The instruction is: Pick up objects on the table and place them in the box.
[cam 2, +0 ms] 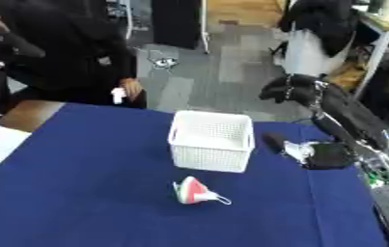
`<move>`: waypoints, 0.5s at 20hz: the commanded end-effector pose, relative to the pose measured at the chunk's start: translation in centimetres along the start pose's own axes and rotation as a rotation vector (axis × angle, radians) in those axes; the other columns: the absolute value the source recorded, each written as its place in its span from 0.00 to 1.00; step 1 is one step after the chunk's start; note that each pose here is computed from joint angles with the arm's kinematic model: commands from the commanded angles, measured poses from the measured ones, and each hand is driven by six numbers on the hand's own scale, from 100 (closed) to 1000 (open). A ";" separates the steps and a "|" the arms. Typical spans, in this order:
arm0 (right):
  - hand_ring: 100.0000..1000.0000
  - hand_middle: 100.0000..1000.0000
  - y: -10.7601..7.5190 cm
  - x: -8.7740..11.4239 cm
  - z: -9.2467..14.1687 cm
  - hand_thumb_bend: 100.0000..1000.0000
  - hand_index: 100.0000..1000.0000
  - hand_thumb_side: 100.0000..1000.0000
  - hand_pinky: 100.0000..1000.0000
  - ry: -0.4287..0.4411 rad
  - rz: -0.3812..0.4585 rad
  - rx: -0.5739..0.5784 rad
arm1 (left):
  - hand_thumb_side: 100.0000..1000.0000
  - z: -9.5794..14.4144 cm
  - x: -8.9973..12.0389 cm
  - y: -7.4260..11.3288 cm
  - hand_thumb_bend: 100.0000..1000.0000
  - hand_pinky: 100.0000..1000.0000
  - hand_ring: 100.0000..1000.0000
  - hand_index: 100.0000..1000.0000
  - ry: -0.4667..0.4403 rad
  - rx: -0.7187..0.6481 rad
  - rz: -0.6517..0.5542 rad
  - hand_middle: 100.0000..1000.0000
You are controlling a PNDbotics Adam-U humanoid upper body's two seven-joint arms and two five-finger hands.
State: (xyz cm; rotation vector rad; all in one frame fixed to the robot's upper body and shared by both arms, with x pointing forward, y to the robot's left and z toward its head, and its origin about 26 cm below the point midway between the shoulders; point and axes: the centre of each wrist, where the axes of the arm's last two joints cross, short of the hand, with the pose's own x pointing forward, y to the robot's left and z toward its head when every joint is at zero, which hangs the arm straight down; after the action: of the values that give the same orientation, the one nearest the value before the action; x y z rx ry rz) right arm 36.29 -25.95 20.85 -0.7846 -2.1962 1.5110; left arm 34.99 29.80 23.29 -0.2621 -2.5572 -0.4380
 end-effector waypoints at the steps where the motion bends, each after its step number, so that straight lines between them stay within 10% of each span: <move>1: 0.56 0.68 -0.6 -0.6 -0.1 0.40 0.77 1.00 0.55 -0.004 0.036 0.040 | 0.83 -0.6 0.8 0.8 0.03 0.56 0.53 0.64 -0.013 -0.019 -0.037 0.68; 10: 0.53 0.64 2.6 -0.6 -0.8 0.39 0.77 1.00 0.51 -0.058 -0.024 0.157 | 0.83 -0.7 0.8 0.7 0.03 0.56 0.53 0.64 -0.015 -0.029 -0.035 0.68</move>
State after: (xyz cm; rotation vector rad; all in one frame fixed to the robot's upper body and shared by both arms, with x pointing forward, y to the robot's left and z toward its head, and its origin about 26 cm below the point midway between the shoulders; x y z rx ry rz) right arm 37.57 -25.07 17.65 -0.6538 -2.0661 1.6722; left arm 35.03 29.83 23.24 -0.2632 -2.5513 -0.4455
